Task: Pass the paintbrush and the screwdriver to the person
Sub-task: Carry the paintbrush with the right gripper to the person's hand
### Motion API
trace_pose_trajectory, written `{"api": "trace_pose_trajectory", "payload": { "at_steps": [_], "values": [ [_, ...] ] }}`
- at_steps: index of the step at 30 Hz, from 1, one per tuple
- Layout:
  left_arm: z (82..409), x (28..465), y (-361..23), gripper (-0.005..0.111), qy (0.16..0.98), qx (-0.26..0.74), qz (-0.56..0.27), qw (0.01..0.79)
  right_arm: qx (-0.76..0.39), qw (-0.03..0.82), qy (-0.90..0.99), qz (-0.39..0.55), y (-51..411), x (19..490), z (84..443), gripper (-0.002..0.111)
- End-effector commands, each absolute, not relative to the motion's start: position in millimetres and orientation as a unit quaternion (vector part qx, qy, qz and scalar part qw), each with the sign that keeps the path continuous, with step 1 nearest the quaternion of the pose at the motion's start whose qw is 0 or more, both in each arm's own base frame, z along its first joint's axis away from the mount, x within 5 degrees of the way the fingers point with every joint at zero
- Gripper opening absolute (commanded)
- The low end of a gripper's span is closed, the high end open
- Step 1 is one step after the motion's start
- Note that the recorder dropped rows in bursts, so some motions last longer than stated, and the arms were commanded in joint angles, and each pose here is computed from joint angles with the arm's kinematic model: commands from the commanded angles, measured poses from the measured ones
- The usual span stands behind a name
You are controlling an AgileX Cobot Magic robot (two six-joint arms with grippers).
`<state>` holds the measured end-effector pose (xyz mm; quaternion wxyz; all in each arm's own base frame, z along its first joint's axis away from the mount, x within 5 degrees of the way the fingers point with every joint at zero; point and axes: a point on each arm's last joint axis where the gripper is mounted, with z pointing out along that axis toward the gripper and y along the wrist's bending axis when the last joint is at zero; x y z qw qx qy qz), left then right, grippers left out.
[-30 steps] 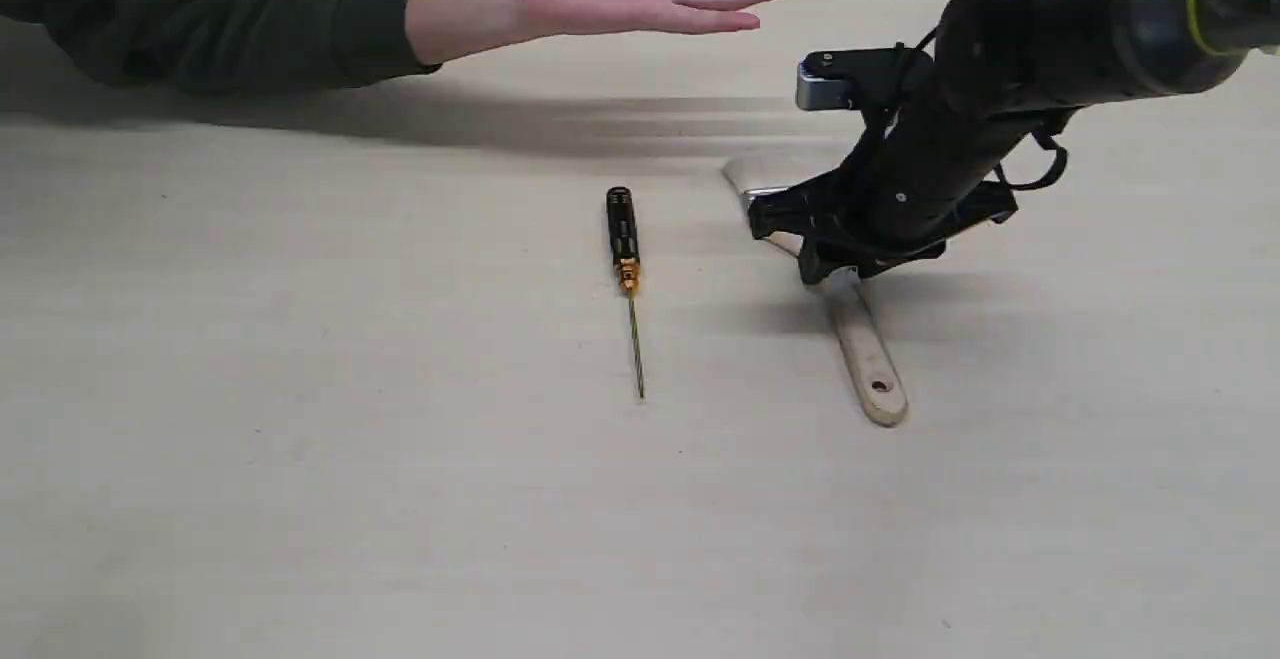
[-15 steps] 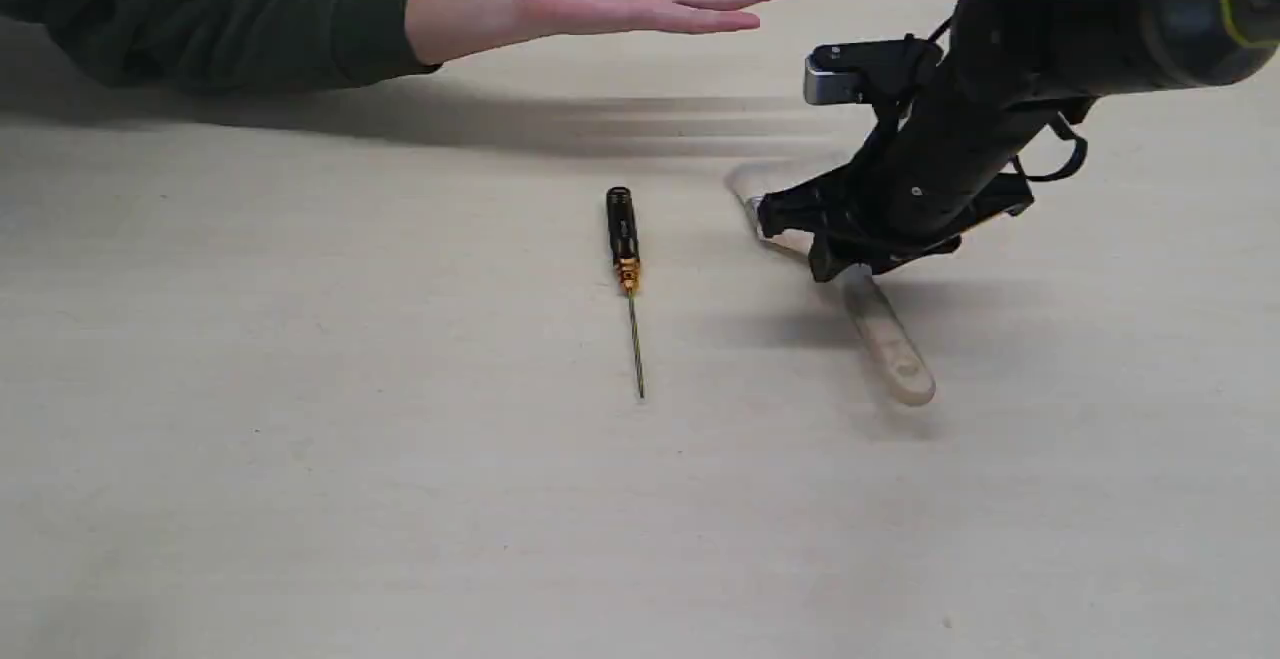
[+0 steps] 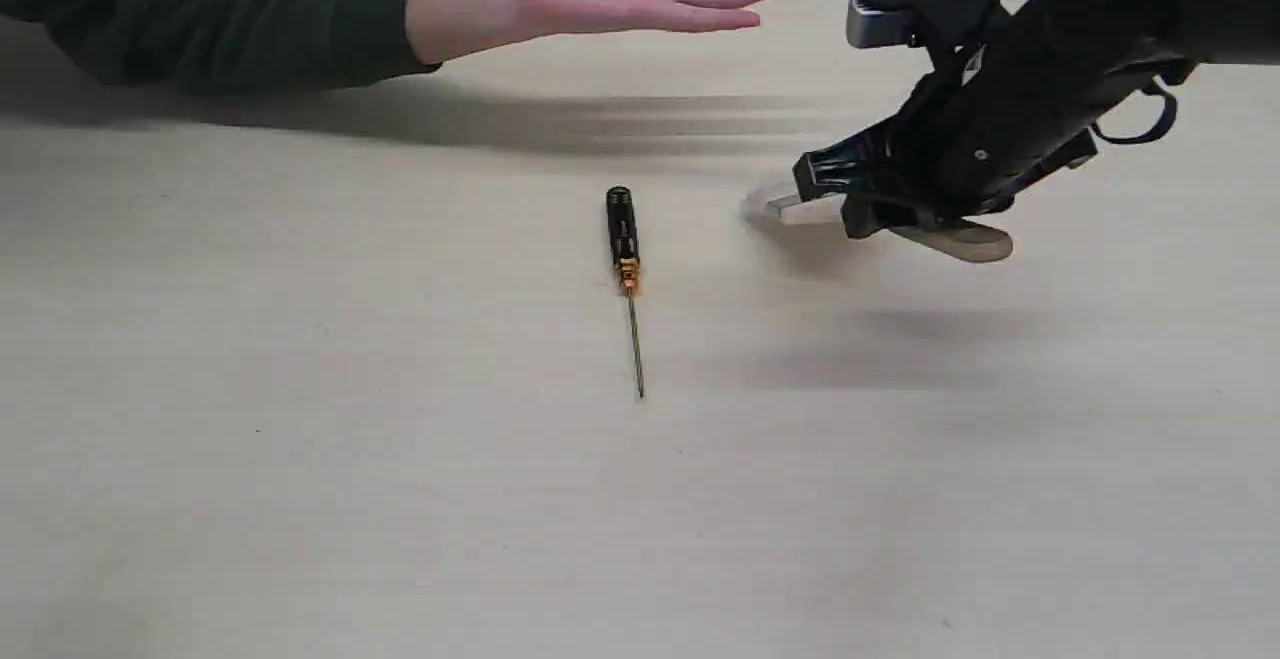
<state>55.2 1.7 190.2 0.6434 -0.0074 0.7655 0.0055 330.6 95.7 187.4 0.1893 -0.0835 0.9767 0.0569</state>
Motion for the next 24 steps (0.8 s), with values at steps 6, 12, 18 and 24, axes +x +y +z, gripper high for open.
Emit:
{"api": "trace_pose_trajectory", "payload": {
  "at_steps": [6, 12, 18, 24],
  "values": [
    [190.7, 55.3, 1.3, 0.000, 0.761, -0.007, 0.002, 0.648, -0.090, 0.247, 0.963, 0.062, 91.2, 316.7, 227.3, 0.004],
    [190.7, 55.3, 1.3, 0.000, 0.761, -0.007, 0.002, 0.648, -0.090, 0.280, 0.953, 0.070, 86.4, 298.8, 263.5, 0.004],
    [190.7, 55.3, 1.3, 0.000, 0.761, -0.007, 0.002, 0.648, -0.088, 0.337, 0.934, 0.081, 80.0, 274.5, 303.4, 0.004],
    [190.7, 55.3, 1.3, 0.000, 0.761, -0.007, 0.002, 0.648, -0.081, 0.396, 0.909, 0.100, 78.6, 266.2, 326.3, 0.004]
  ]
}}
